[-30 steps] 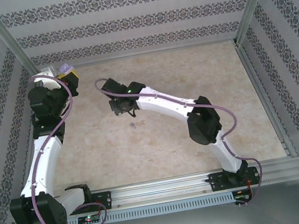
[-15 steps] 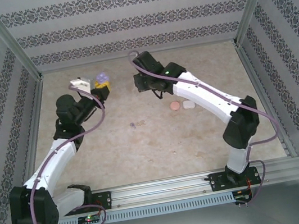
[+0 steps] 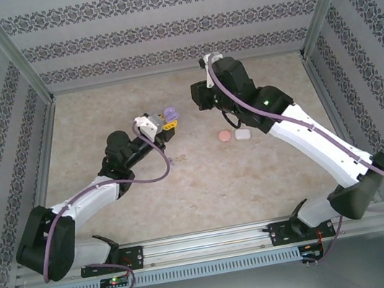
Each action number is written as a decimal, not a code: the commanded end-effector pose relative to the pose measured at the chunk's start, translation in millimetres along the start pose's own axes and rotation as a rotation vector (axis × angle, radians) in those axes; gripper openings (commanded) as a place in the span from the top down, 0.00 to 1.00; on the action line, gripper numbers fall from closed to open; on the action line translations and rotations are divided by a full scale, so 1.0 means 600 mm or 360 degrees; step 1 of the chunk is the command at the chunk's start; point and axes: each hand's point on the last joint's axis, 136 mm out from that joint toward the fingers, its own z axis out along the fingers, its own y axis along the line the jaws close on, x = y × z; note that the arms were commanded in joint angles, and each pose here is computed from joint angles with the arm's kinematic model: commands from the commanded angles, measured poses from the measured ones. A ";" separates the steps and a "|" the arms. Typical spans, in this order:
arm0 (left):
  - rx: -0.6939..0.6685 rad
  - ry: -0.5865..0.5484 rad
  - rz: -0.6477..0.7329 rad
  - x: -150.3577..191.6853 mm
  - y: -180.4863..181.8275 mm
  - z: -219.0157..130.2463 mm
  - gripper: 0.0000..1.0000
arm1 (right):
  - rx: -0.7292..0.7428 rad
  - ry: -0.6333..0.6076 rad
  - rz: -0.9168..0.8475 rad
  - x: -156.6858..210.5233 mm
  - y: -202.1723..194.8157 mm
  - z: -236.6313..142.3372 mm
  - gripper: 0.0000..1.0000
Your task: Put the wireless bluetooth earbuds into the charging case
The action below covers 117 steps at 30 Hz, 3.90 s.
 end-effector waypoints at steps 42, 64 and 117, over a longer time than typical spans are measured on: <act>0.0177 -0.0403 0.0099 -0.138 -0.052 0.069 1.00 | -0.0318 -0.0202 -0.0049 0.034 0.046 0.019 0.78; 0.0258 -0.0411 0.0107 -0.153 -0.071 0.063 1.00 | -0.0334 -0.0197 -0.0019 0.036 0.037 0.028 0.80; 0.0399 -0.0464 0.0159 -0.198 -0.108 0.046 1.00 | -0.0509 -0.0144 -0.0022 0.082 0.056 0.061 0.85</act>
